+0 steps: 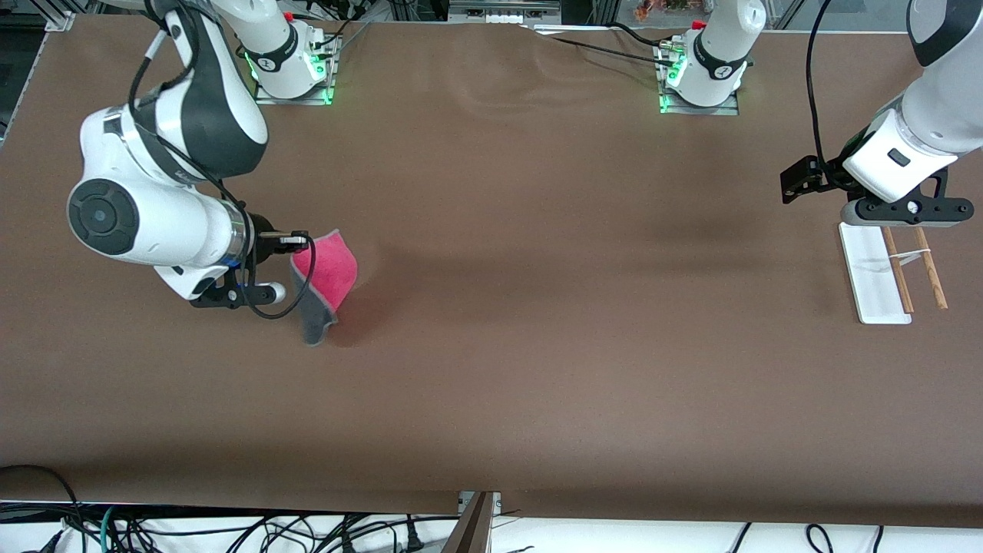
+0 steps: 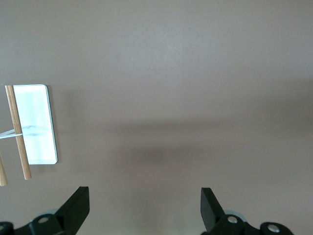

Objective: Pass towel and hang on rack
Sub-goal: 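Lift the towel with the right gripper toward the table's middle, then hold the towel up with the right gripper while the left gripper approaches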

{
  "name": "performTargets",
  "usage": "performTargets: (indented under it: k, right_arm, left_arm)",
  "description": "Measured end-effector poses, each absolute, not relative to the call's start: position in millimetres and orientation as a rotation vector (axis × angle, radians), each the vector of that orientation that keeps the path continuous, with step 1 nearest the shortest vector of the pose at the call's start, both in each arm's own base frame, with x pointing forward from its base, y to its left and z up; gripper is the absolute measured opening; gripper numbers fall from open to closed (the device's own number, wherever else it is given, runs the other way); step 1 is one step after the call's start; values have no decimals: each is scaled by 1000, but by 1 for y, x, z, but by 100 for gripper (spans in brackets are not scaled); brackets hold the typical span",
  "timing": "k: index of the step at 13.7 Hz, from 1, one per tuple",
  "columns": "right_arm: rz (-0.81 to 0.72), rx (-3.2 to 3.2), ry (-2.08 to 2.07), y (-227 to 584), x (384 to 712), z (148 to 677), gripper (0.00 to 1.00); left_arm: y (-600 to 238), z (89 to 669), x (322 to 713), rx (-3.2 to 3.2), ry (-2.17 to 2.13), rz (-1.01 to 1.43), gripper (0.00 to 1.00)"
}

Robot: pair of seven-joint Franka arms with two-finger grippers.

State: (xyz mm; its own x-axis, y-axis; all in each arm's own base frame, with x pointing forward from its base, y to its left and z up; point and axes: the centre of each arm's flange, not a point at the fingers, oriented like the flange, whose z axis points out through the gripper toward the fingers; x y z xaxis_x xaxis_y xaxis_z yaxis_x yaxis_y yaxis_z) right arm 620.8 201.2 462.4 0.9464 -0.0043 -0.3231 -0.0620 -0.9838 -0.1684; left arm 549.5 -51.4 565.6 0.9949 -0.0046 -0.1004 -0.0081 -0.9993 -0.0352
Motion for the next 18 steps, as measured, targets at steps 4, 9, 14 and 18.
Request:
performTargets:
  k: [4,9,14,18]
  right_arm:
    - [593,-2672,355,234,616,493,2]
    - [733,-2407,629,282,611,523,2]
    - [805,-2208,860,341,600,542,2]
    - [801,-2138,972,386,586,550,2]
  left_arm:
    - [-51,561,546,-3099,9,219,100]
    - [-66,543,546,-3197,7,353,100]
    - [-90,540,547,-3370,106,408,100]
    - [-115,557,546,-3535,264,387,100]
